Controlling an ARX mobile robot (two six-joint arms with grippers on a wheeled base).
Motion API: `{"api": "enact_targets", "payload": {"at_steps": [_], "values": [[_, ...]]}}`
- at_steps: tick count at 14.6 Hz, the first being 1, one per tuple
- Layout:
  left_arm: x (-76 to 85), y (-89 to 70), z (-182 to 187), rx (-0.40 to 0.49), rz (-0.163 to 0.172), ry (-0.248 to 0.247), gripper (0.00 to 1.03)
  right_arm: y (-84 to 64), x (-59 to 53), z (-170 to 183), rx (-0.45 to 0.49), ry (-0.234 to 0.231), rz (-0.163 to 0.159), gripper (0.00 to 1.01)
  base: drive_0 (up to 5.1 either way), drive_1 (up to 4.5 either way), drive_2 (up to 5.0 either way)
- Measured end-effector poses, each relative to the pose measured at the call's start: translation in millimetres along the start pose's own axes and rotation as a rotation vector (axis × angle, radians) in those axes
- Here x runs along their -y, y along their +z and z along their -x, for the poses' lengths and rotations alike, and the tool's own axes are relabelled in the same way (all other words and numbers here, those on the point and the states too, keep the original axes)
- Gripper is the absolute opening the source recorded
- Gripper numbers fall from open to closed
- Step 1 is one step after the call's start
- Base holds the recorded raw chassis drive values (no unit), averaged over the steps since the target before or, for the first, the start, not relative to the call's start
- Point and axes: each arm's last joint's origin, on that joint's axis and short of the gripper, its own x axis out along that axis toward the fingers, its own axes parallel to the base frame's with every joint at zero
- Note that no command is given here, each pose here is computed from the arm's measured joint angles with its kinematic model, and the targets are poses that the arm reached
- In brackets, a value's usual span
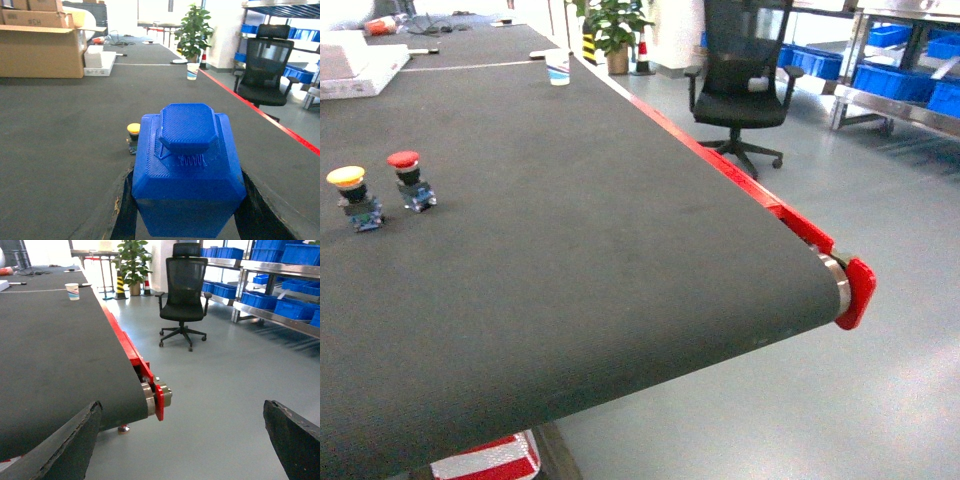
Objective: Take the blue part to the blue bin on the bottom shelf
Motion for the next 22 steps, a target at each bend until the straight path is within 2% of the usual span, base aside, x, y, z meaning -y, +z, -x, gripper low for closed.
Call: {"api": "enact_targets", "payload": {"at_steps": [22], "values": [[0.0,0.0,0.0,0.000,-0.001,0.000,0.44,0.0,0.0,0.0,0.000,0.000,0.000,0.98,-1.7,-1.73,-1.7]]}}
